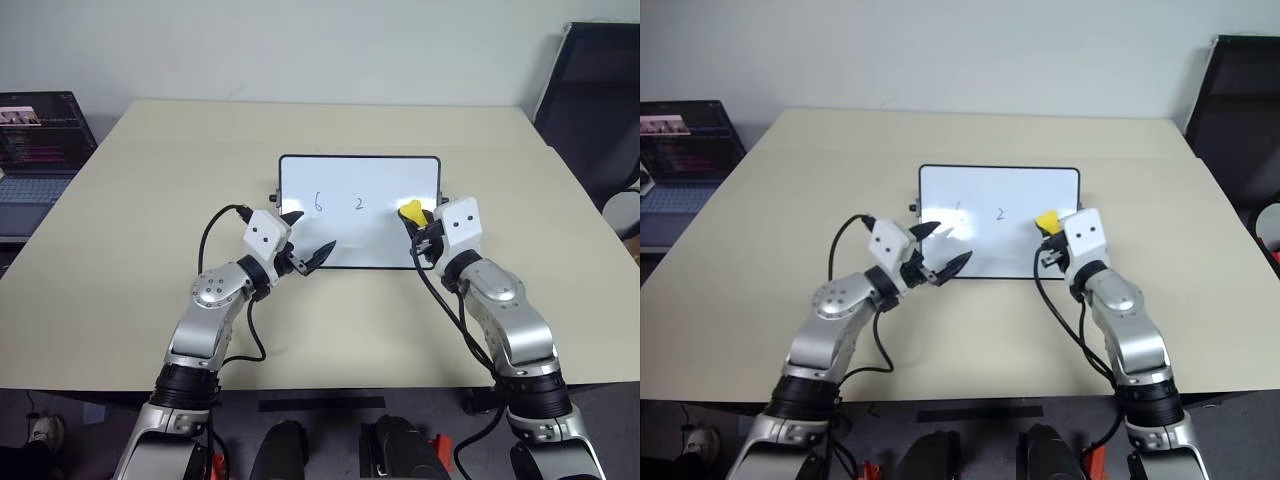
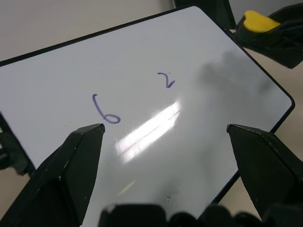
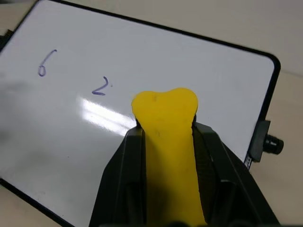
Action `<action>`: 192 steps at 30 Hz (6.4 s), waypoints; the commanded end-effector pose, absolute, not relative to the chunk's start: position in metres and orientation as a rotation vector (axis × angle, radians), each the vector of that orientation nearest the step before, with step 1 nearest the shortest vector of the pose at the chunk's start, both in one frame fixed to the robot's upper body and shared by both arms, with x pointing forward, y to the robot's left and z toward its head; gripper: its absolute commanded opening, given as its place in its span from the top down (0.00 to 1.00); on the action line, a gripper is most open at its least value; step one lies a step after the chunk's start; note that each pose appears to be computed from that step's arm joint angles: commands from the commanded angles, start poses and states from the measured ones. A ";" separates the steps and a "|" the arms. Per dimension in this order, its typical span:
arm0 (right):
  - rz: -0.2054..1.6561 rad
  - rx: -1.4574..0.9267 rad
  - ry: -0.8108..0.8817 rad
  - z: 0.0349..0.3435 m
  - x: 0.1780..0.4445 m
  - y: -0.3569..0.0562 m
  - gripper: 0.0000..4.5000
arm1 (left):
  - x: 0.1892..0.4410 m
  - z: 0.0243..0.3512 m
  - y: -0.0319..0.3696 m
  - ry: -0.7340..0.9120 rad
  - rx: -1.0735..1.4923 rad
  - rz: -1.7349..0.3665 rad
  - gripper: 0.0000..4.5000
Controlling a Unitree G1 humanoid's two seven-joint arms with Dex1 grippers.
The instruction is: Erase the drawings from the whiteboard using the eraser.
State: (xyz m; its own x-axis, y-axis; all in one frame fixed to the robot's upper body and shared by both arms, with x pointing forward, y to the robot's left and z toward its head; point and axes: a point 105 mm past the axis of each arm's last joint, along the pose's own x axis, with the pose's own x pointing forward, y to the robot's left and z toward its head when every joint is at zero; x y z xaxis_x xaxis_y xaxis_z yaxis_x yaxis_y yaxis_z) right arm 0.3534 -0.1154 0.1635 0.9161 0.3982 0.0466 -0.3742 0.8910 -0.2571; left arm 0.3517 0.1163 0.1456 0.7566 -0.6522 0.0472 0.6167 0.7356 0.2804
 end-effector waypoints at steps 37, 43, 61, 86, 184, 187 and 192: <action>0.430 -0.396 -0.041 0.175 0.439 -0.071 0.78 | 0.352 0.174 0.127 -0.246 0.290 -0.640 0.00; 0.455 -0.400 0.001 0.160 0.433 -0.067 0.78 | 0.354 0.177 0.127 -0.252 0.294 -0.641 0.00; 0.561 -0.481 0.292 0.088 0.383 -0.088 0.78 | 0.359 0.180 0.141 -0.253 0.320 -0.609 0.00; 0.608 -0.370 -0.142 0.150 0.344 -0.079 0.78 | 0.342 0.162 0.158 -0.214 0.233 -0.470 0.00; 0.558 -0.502 -0.190 0.187 0.378 -0.054 0.78 | 0.345 0.163 0.154 -0.210 0.243 -0.533 0.00; 0.523 -0.483 -0.185 0.192 0.371 -0.070 0.78 | 0.343 0.164 0.151 -0.215 0.233 -0.560 0.00; 0.315 -0.446 -0.090 0.203 0.352 -0.142 0.78 | 0.333 0.172 0.113 -0.237 0.179 -0.788 0.00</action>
